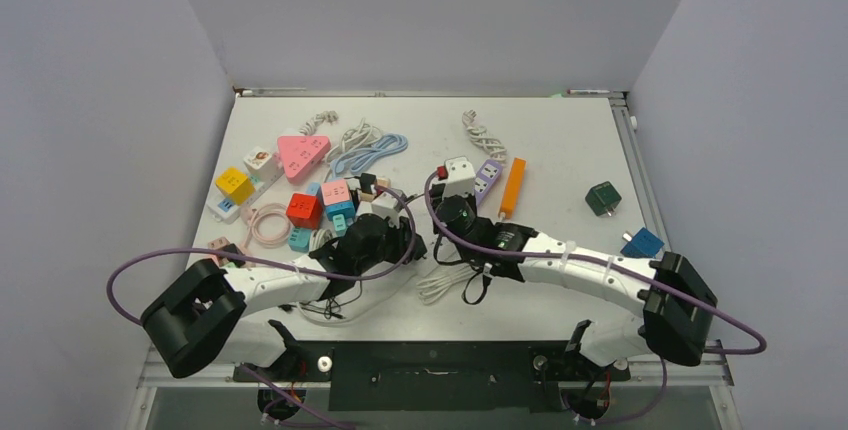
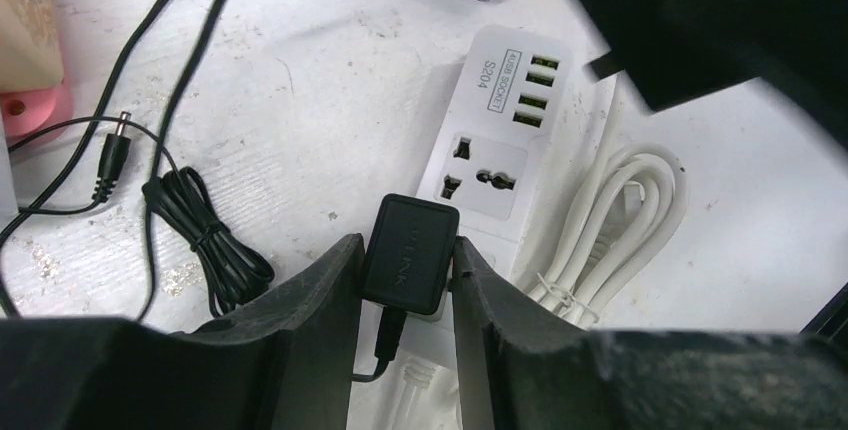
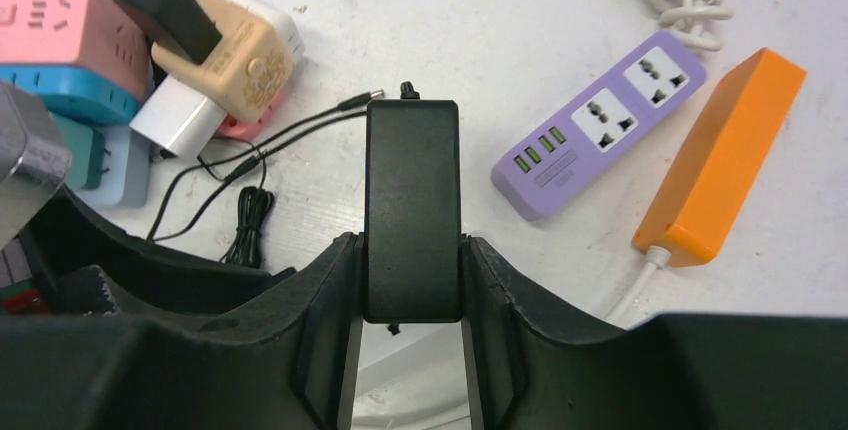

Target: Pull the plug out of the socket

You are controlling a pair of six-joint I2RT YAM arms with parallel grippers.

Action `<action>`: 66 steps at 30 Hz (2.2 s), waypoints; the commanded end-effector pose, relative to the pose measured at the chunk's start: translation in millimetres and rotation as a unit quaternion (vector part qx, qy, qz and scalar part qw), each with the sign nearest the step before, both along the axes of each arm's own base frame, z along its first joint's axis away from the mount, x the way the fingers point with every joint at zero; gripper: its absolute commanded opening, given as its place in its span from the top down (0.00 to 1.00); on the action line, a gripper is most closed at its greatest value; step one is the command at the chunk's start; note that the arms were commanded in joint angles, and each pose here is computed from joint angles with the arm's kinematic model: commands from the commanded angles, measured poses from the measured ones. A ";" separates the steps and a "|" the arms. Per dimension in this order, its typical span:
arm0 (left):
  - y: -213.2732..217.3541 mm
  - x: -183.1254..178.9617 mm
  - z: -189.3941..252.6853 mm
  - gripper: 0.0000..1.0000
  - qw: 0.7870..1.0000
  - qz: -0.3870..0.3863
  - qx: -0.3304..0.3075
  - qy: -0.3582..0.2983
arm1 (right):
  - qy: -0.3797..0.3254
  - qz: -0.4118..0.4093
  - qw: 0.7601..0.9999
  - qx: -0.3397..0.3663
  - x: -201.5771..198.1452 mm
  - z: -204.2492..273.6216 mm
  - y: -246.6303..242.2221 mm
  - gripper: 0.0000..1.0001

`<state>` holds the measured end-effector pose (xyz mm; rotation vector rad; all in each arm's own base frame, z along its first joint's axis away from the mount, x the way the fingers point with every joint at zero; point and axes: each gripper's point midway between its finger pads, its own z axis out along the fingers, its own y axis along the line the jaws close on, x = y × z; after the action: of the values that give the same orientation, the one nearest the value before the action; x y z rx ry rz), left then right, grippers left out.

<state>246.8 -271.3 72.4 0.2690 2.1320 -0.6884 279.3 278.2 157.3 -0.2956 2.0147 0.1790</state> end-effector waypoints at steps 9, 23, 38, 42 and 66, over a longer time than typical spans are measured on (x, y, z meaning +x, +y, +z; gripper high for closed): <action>44.6 -5.5 -30.0 1.00 0.995 0.041 0.081 0.048 | -0.080 -0.154 0.985 -0.011 46.1 95.2 -109.5 0.95; 49.4 -0.4 -25.2 1.00 0.994 0.039 0.094 0.041 | -0.172 -0.266 0.948 0.006 74.8 216.5 -197.9 0.95; 48.0 7.3 -18.2 1.00 0.993 0.042 0.101 0.033 | -0.278 -0.313 0.908 -0.002 74.5 367.6 -221.7 0.95; 48.3 9.8 -17.1 1.00 0.993 0.045 0.100 0.033 | -0.261 -0.390 0.880 -0.066 64.3 357.9 -251.7 0.95; 44.9 10.0 -14.4 1.00 0.995 0.031 0.084 0.033 | -0.059 -0.432 0.900 0.013 84.0 113.3 -334.3 0.95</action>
<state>261.9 -240.1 74.3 0.2287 2.1928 -0.5690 362.2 -65.8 300.0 0.5182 1.8407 -0.5837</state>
